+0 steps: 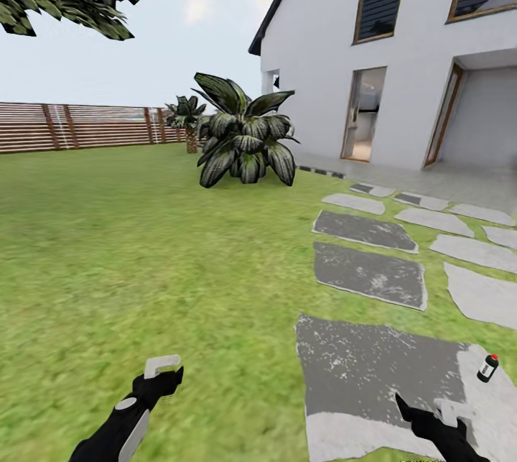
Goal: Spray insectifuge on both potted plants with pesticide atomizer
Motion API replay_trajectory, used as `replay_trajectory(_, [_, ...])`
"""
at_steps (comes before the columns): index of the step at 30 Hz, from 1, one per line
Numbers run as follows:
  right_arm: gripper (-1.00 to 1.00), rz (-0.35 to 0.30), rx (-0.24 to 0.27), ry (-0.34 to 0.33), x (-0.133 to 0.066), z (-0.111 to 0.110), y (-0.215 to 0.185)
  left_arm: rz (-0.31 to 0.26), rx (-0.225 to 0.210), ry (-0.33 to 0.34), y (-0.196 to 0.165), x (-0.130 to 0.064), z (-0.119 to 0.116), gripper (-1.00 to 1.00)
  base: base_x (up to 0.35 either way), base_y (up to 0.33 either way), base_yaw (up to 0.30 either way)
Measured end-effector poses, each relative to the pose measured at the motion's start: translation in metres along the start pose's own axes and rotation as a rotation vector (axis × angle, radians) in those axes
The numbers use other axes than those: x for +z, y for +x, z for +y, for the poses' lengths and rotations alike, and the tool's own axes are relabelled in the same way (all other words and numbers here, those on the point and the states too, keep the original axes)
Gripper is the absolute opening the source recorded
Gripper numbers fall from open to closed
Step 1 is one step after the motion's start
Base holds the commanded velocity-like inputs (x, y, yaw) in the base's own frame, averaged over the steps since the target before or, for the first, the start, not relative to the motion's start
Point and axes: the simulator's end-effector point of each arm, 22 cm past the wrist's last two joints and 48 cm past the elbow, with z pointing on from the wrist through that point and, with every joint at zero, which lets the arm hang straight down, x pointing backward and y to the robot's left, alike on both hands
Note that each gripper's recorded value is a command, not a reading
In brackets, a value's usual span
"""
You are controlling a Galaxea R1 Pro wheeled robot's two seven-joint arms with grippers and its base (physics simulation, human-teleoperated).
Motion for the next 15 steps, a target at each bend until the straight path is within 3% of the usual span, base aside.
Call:
replay_trajectory(6, [1.00,0.001,0.000,-0.001,0.0000,0.0003,0.0003,0.002,0.000,0.001,0.0003,0.0000,-0.0002,1.00,0.150,0.319,-0.268])
replay_trajectory(15, [1.00,0.001,0.001,0.001,0.0000,-0.0001,0.0004,0.002,0.000,0.001,0.0005,0.0000,-0.0002,1.00,0.149,0.319,-0.062])
